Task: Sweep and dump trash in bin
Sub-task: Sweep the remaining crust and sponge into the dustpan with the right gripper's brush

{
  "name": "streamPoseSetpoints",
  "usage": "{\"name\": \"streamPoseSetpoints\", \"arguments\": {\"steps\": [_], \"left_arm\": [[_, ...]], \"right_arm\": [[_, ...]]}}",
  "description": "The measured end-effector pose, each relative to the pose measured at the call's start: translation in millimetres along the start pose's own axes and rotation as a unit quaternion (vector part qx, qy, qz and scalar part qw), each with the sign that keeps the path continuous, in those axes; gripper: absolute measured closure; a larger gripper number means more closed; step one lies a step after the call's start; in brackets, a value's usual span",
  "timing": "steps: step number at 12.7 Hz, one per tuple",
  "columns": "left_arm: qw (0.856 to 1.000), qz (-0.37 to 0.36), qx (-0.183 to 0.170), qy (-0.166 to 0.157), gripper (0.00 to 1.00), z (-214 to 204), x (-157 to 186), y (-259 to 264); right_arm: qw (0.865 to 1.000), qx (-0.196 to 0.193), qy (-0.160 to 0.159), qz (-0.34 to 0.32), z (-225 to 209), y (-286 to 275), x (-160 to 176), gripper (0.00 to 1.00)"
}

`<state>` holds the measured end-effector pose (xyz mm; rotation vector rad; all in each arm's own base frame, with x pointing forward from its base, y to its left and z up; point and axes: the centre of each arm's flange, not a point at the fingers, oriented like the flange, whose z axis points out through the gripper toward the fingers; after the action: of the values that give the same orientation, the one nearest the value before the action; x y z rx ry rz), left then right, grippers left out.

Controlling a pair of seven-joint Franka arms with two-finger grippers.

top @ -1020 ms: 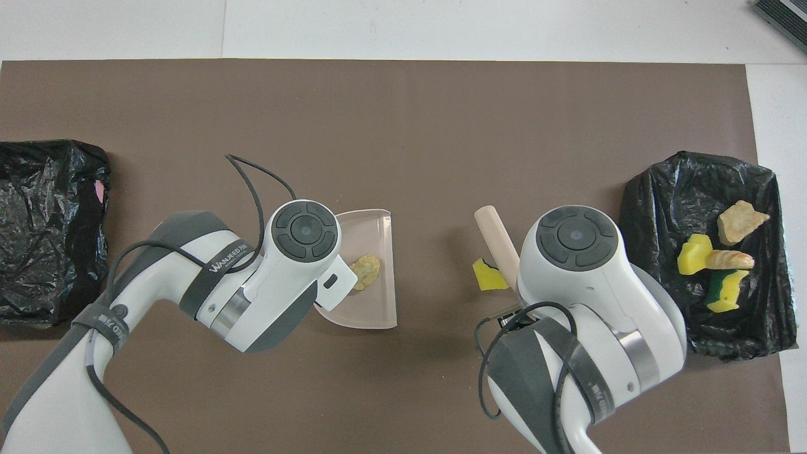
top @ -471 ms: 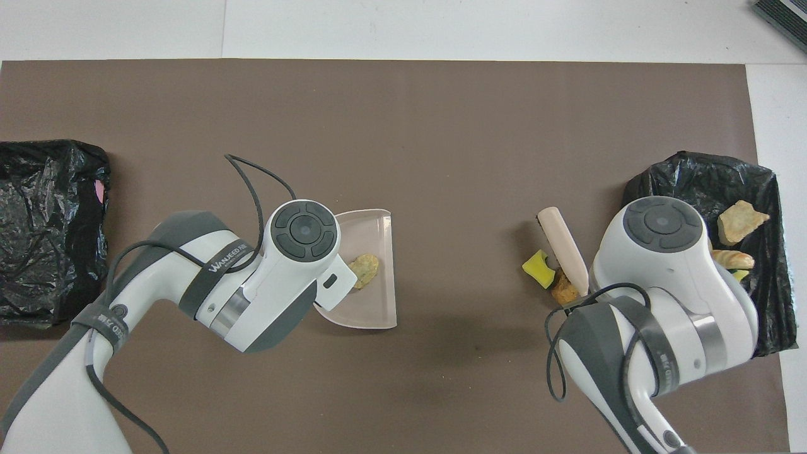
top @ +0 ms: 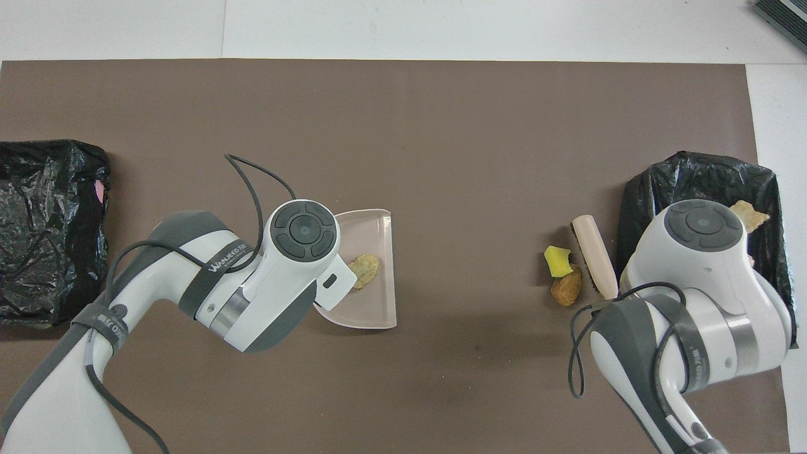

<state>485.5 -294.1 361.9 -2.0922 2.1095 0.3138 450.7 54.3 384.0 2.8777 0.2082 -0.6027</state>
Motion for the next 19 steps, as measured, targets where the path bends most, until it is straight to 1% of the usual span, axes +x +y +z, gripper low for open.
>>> {"name": "streamPoseSetpoints", "arguments": {"steps": [3, 6, 8, 11, 14, 17, 19], "left_arm": [[1.0, 0.0, 0.0, 0.001, 0.68, 0, 0, 0], [1.0, 0.0, 0.0, 0.001, 0.68, 0, 0, 0], [1.0, 0.0, 0.0, 0.001, 0.68, 0, 0, 0], [1.0, 0.0, -0.001, 0.001, 0.68, 1, 0, 0], [1.0, 0.001, -0.001, 0.0, 0.68, 2, 0, 1], [1.0, 0.001, -0.001, -0.001, 0.68, 4, -1, 4], [1.0, 0.002, -0.001, -0.002, 0.68, 4, -2, 6]], "right_arm": [[1.0, 0.013, -0.008, 0.002, 8, -2, -1, 0.74], [0.999, 0.044, -0.019, 0.003, 17, -12, -3, 0.74], [0.997, 0.073, -0.024, 0.0, 22, -20, -5, 0.74], [0.995, 0.094, -0.018, -0.01, 21, -40, -4, 0.74], [0.995, 0.095, -0.012, -0.029, 17, -64, -6, 0.74], [0.996, 0.09, -0.001, -0.018, 6, -59, -3, 0.74], [0.997, 0.073, 0.004, -0.004, -9, -50, -2, 0.74]]}}
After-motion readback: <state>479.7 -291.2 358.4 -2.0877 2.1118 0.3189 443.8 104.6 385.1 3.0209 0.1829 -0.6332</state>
